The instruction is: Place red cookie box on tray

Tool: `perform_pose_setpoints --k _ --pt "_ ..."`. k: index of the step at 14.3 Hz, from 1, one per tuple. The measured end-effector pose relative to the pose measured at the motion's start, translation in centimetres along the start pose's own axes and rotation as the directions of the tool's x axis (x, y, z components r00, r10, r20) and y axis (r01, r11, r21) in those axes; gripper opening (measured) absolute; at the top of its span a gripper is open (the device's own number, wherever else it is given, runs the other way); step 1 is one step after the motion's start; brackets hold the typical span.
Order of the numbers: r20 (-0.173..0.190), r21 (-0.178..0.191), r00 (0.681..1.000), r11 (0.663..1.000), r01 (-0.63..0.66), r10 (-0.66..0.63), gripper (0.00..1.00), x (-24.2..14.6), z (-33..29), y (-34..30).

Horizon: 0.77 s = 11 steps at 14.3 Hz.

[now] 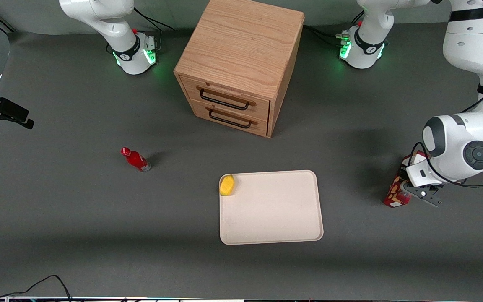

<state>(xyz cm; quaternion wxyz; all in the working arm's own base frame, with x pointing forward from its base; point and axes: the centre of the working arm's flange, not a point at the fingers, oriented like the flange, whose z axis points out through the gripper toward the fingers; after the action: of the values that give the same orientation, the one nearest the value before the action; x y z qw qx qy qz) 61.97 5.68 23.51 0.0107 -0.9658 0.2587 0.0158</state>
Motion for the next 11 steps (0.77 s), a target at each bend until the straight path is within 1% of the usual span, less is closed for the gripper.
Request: perform_pose_setpoints --k 1,2,3,5,7,8,10,11 --pt "-0.001 -0.01 1.0 1.0 0.008 -0.008 0.26 0.2 -0.8 -0.1" --pt "0.01 -0.029 1.0 0.999 0.014 -0.014 0.16 0.5 -1.9 -0.3" --pt "0.028 -0.051 0.999 0.999 0.02 -0.018 0.1 1.0 -3.6 -0.5" --pt "0.069 -0.09 0.996 0.994 0.059 -0.053 0.09 2.1 -8.5 -1.0" --pt "0.109 -0.118 0.986 0.984 0.135 -0.123 0.09 3.2 -15.6 -0.5" --pt "0.122 -0.126 0.979 0.975 0.181 -0.166 0.09 4.0 -19.6 0.8" --pt "0.127 -0.129 0.951 0.946 0.297 -0.281 0.09 6.3 -26.4 5.4" --pt "0.127 -0.132 0.932 0.925 0.355 -0.34 0.09 7.6 -28.2 8.6"
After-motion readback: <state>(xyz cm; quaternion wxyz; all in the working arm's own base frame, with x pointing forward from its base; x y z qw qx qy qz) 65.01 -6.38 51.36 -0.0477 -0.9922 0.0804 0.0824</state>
